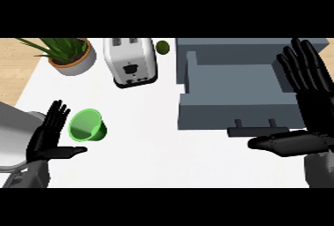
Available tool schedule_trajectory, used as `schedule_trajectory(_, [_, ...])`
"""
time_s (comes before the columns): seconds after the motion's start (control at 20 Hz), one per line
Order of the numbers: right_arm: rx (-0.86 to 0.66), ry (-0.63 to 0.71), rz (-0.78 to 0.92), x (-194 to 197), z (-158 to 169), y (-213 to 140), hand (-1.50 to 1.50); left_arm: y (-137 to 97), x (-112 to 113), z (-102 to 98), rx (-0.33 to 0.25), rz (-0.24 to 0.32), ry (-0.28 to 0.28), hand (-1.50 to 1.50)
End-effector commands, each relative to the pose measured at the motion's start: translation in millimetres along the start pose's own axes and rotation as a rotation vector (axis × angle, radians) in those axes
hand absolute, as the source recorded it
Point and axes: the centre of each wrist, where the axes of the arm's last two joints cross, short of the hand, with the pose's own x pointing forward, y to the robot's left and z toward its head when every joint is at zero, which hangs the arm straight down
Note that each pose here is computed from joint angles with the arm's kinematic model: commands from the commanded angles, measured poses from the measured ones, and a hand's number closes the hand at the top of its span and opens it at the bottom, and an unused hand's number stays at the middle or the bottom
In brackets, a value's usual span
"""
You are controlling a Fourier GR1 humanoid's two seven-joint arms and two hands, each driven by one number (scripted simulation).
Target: Pick up the cup, place it into the drawer and close the drawer
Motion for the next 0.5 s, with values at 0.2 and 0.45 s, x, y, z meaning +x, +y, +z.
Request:
schedule_trajectory(0.2, [0.000, -0.015, -0.028, 18, -7, -4, -1.50, 4, -34, 29, 0.023, -0.015, -0.026, -1.50])
schedule_trajectory(0.45, [0.030, -0.004, -0.009, 3, 2, -10, -1.50, -1, -31, 17, 0.021, 0.020, -0.054, -1.50])
